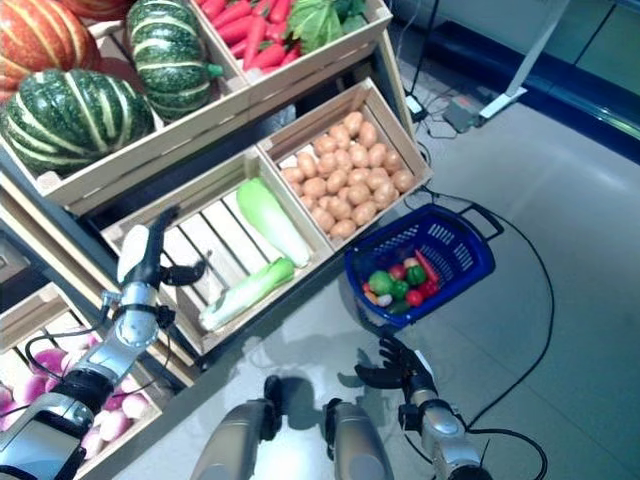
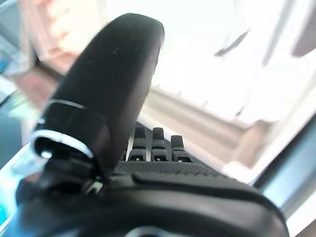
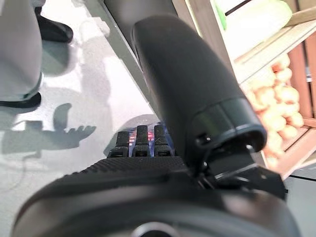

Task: Put vegetables into the basket

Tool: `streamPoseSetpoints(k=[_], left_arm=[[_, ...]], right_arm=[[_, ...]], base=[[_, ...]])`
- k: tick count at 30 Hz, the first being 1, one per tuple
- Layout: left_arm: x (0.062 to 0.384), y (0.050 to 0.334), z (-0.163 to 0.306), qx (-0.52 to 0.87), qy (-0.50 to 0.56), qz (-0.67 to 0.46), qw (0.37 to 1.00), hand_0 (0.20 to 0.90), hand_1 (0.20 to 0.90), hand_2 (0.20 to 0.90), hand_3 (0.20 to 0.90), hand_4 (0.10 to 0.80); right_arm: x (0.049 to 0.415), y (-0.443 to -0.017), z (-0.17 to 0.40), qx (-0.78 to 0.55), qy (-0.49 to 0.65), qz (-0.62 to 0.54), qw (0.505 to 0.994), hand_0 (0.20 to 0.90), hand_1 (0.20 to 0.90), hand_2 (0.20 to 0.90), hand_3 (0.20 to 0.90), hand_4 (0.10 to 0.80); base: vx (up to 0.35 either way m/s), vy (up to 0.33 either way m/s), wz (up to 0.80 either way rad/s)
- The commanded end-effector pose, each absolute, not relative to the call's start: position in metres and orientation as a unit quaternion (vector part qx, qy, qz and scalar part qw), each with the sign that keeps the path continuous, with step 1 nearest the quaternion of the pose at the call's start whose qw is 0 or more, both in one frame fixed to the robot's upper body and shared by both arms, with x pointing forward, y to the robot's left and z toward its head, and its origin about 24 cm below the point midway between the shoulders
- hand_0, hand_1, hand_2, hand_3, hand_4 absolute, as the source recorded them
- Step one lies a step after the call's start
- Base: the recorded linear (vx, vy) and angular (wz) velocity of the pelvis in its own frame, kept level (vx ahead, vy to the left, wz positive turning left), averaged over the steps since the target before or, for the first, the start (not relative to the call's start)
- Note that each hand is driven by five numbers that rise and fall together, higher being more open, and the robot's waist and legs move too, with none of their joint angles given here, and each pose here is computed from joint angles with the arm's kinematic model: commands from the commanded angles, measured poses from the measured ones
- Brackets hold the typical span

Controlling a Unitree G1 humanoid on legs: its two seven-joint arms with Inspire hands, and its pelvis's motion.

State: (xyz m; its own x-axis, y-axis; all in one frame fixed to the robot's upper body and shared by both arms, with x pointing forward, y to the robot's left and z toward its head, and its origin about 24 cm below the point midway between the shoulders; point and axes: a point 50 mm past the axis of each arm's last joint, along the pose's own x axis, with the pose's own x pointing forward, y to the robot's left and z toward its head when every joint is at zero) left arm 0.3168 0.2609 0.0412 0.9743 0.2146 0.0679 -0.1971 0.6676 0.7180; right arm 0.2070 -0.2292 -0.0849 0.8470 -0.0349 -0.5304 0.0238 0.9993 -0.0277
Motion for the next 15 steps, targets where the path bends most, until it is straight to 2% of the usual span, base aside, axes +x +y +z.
streamPoseSetpoints(k=[1,6,9,12,15], left_arm=[[0.336,0.27,0.075,0.385,-0.03,0.14,0.912,0.9,0.9,0.9,0.9,0.8],[0.32,0.287,0.05,0.409,0.016,0.171,0.896,0.9,0.9,0.9,0.9,0.8],[0.31,0.287,0.038,0.409,0.029,0.167,0.896,0.9,0.9,0.9,0.9,0.8],[0.311,0.289,0.04,0.418,0.03,0.158,0.894,0.9,0.9,0.9,0.9,0.8],[0.316,0.27,0.037,0.42,0.013,0.119,0.9,0.9,0.9,0.9,0.9,0.8]], right_arm=[[0.211,-0.244,-0.076,0.011,0.237,-0.062,0.969,0.9,0.9,0.9,0.9,0.8],[0.179,-0.24,-0.098,0.039,0.279,-0.1,0.954,0.9,0.9,0.9,0.9,0.8],[0.163,-0.238,-0.11,0.043,0.31,-0.108,0.944,0.9,0.9,0.9,0.9,0.8],[0.158,-0.239,-0.117,0.033,0.334,-0.104,0.936,0.9,0.9,0.9,0.9,0.8],[0.155,-0.245,-0.124,0.012,0.366,-0.12,0.923,0.9,0.9,0.9,0.9,0.8]], base=[[0.333,0.244,-0.11],[0.265,0.121,-0.1],[0.229,-0.079,-0.11],[0.074,-0.129,-0.15],[0.15,-0.163,0.42]])
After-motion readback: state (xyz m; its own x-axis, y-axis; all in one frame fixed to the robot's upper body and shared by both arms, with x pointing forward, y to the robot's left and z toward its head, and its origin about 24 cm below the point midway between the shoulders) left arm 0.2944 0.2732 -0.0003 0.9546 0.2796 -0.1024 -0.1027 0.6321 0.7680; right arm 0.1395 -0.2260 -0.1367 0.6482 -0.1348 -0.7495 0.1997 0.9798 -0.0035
